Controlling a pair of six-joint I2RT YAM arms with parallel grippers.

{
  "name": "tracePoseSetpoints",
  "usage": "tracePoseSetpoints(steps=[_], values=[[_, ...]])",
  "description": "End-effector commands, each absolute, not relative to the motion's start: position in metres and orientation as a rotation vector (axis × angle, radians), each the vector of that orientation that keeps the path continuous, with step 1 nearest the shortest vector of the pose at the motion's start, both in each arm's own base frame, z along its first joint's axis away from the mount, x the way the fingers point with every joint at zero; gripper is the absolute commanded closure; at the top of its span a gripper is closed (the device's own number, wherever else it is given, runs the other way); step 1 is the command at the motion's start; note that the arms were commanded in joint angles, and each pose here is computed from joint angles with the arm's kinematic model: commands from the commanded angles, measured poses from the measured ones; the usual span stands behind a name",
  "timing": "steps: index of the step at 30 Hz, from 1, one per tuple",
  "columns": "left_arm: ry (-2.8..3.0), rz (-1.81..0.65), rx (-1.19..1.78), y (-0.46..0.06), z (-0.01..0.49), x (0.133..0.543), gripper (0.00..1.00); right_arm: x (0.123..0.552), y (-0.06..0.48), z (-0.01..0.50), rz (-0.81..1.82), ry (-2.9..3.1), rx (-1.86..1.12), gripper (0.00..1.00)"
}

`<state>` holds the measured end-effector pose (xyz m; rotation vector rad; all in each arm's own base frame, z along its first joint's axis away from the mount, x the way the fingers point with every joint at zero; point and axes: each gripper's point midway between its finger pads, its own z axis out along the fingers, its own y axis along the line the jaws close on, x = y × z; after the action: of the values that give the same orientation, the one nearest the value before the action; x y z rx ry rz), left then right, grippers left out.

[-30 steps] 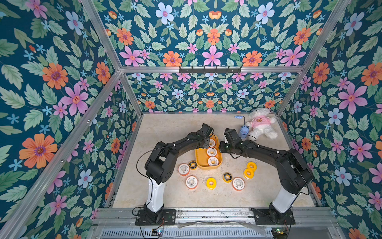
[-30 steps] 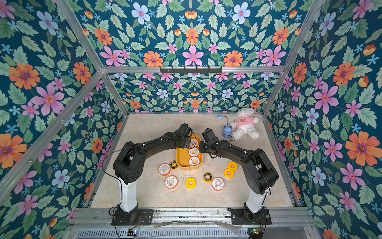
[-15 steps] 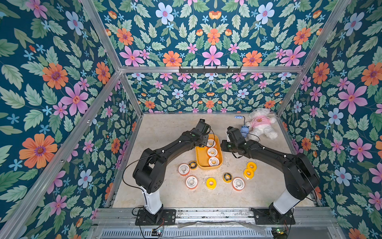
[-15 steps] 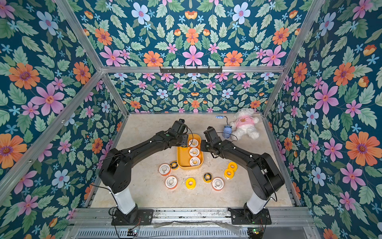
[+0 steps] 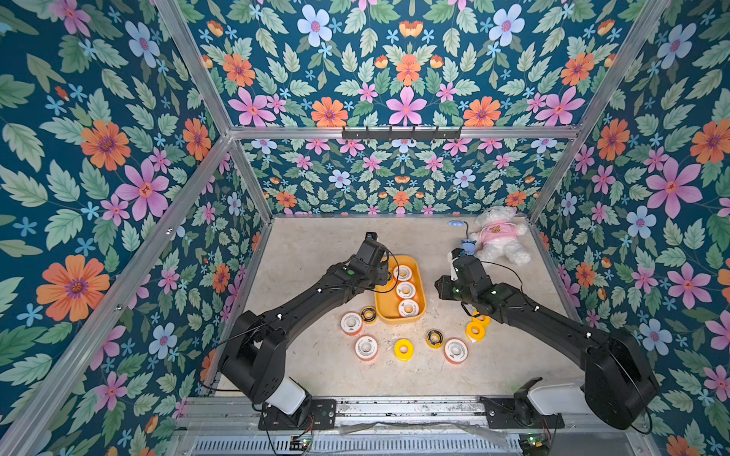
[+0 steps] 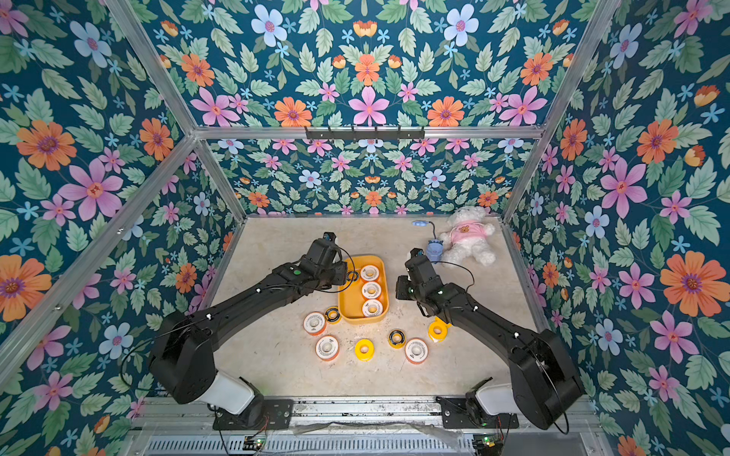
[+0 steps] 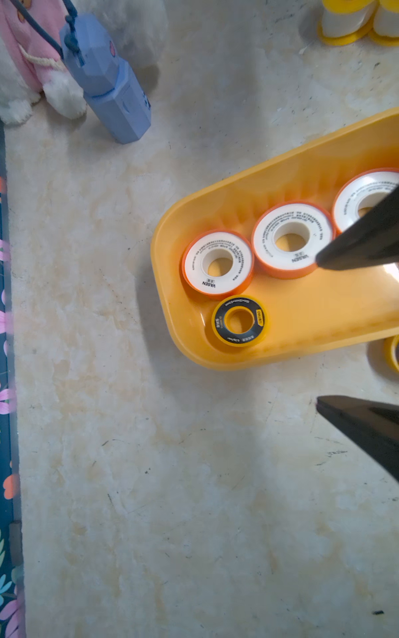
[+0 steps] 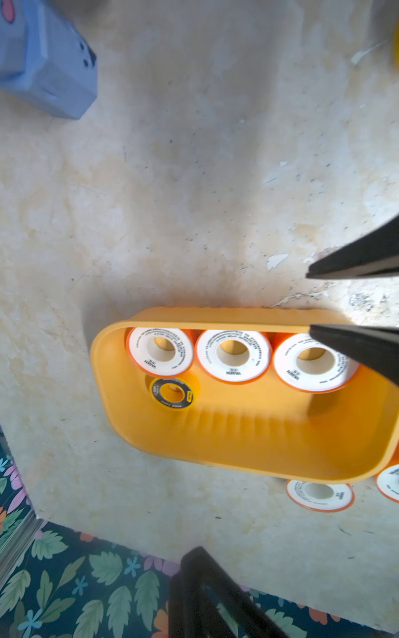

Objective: Put the sealing tape into the storage box
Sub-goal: Place the sealing tape in the storage box, then pick up the sealing tape at the center of the board.

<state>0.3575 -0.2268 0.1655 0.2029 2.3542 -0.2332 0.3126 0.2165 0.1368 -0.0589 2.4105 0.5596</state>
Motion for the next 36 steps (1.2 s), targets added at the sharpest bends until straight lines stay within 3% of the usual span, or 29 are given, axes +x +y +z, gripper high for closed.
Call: tracePoseSetpoints(steps=[1,25,36], values=[[2.330,-0.253,0.141,-0.220,0.172,0.354,0.36,0.299,0.209,0.132,0.525,2.435,-0.078,0.69],[2.311,-0.307,0.013,-0.185,0.166,0.313,0.35,0.211,0.222,0.074,0.362,2.598,-0.293,0.31],[2.313,-0.300,0.011,-0.183,0.165,0.312,0.34,0.199,0.231,0.048,0.270,2.683,-0.412,0.28]])
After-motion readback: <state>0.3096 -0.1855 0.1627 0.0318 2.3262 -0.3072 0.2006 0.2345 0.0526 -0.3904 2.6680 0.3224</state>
